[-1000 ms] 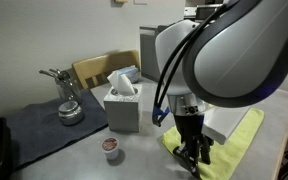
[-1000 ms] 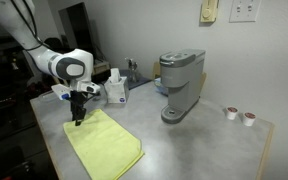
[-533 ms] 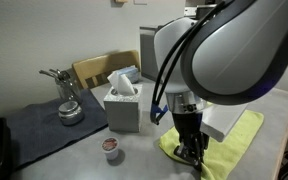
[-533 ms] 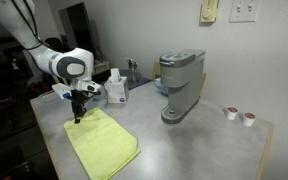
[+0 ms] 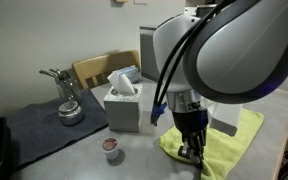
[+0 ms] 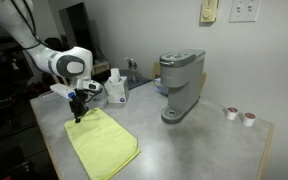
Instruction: Fold the towel
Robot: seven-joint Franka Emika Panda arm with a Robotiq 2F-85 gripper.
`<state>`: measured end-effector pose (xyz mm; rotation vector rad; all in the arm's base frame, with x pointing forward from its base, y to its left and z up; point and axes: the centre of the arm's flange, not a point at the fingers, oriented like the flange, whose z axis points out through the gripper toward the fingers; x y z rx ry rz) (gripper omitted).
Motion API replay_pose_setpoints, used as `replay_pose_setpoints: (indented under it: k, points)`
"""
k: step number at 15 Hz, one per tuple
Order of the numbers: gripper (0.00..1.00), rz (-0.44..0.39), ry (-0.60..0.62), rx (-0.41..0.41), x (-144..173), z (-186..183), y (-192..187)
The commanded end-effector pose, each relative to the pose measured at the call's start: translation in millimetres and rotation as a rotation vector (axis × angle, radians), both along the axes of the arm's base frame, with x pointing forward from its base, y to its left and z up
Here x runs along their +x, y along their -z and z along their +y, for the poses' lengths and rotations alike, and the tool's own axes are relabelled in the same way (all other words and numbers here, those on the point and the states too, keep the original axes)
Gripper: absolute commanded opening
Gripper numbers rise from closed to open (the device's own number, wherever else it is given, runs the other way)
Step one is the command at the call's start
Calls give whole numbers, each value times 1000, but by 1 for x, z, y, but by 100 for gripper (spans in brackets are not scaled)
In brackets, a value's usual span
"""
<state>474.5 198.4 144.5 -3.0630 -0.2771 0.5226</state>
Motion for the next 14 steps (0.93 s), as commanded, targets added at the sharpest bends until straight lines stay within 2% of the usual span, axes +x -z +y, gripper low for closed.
replay_pose_setpoints:
  k: [1,8,14]
  points:
    - [1,14,-116,55,-8,-12,-18]
    - [1,24,-291,179,-18,-37,-37]
    - [1,-1,-317,281,-29,-87,-46]
